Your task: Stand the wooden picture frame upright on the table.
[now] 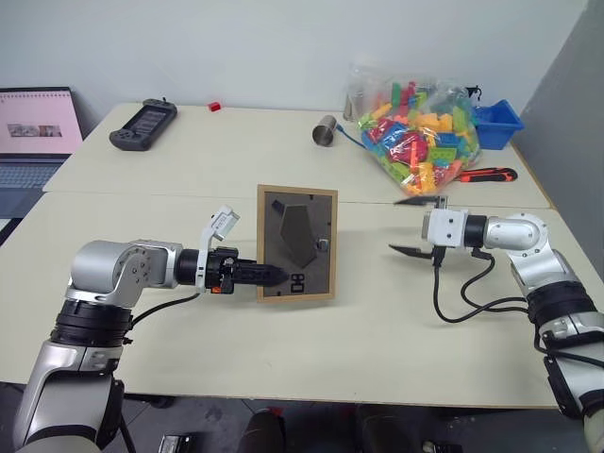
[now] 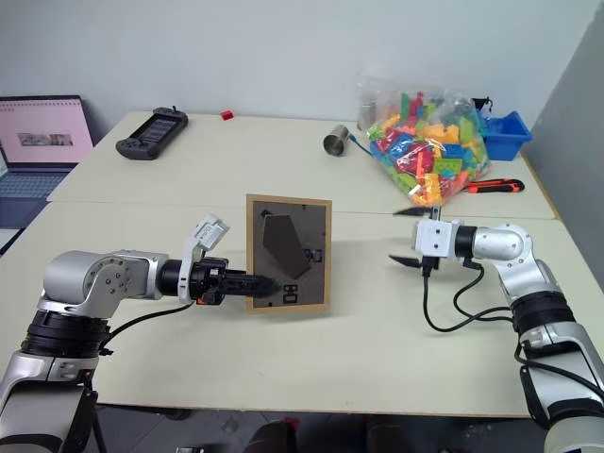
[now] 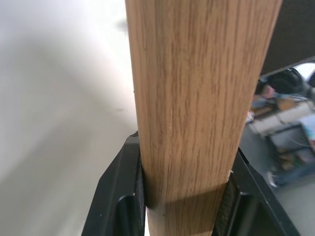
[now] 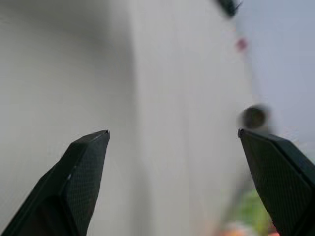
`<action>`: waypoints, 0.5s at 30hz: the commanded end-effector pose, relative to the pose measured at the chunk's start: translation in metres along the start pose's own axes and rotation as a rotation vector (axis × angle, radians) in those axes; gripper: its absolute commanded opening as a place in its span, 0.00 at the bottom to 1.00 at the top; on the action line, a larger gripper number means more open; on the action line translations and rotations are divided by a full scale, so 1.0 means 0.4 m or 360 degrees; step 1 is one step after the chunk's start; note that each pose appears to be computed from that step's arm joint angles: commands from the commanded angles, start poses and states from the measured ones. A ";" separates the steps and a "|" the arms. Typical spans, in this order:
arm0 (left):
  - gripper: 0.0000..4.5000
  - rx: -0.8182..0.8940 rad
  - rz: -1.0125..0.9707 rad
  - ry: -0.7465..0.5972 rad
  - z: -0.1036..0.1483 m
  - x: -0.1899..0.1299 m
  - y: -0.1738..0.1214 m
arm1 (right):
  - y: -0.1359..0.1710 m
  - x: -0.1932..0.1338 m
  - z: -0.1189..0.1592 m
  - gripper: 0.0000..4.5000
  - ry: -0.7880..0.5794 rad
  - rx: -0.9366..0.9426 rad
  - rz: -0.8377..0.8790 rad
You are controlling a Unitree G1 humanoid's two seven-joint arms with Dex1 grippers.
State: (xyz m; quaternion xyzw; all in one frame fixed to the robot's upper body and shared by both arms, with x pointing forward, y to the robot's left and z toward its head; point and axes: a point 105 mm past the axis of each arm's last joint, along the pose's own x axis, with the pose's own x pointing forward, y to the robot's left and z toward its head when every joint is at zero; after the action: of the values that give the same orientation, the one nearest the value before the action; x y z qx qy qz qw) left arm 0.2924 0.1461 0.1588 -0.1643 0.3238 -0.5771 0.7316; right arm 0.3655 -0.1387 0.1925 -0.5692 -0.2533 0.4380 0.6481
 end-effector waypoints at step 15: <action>0.29 -0.0334 -0.0332 -0.0006 0.004 0.013 -0.113 | -0.031 0.130 0.160 0.98 -0.0574 -0.0958 -0.0395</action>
State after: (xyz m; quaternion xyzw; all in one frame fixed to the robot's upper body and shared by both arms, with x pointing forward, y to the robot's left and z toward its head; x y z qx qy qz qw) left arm 0.2680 0.1307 0.1758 -0.2804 0.3775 -0.5911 0.6554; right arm 0.3395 -0.0682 0.1958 -0.6116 -0.5103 0.3889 0.4629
